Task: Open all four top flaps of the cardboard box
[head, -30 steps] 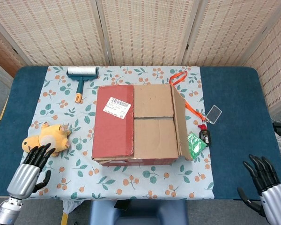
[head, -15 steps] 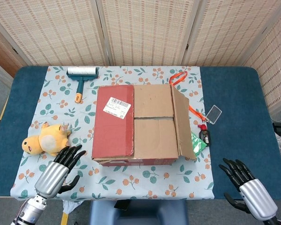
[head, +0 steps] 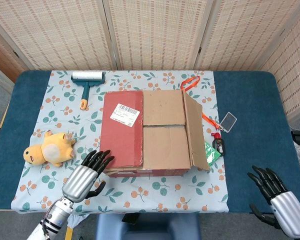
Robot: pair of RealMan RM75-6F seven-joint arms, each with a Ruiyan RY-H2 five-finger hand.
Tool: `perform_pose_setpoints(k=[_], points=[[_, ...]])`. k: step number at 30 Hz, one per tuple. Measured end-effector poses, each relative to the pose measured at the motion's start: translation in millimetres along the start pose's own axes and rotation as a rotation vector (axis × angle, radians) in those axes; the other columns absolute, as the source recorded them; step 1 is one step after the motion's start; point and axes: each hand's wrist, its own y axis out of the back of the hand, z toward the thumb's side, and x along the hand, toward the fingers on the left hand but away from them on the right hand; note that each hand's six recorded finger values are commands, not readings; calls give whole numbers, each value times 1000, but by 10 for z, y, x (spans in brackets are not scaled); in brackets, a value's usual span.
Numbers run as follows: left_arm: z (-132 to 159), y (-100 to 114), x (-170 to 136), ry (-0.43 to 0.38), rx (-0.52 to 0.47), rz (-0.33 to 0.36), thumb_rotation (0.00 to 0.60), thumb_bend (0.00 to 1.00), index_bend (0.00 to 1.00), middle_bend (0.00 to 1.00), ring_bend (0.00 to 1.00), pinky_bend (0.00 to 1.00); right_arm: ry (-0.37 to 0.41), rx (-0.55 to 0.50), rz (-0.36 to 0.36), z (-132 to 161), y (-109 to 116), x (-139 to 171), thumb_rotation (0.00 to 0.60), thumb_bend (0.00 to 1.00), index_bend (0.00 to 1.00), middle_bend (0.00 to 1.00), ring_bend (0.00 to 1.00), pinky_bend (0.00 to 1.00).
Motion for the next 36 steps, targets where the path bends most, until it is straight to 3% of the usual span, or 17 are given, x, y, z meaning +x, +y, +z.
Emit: perform_pose_setpoints(k=[5, 10, 18, 25, 36], points=[[182, -34, 89, -25, -1, -33, 600, 490, 0, 0, 0, 0, -14, -8, -83, -35, 170, 50, 600, 415, 0, 0, 0, 0], [354, -82, 135, -52, 22, -58, 600, 490, 0, 0, 0, 0, -36, -10, -117, -89, 251, 88, 600, 414, 0, 0, 0, 0], [531, 3, 284, -71, 41, -5, 600, 490, 0, 0, 0, 0, -21, -11, -95, -77, 232, 125, 600, 414, 0, 0, 0, 0], [459, 70, 397, -54, 60, 50, 600, 490, 0, 0, 0, 0, -23, -8, -66, -68, 182, 114, 600, 415, 0, 0, 0, 0], [456, 141, 601, -93, 31, 77, 600, 490, 0, 0, 0, 0, -50, -15, -52, -114, 172, 91, 600, 415, 0, 0, 0, 0]])
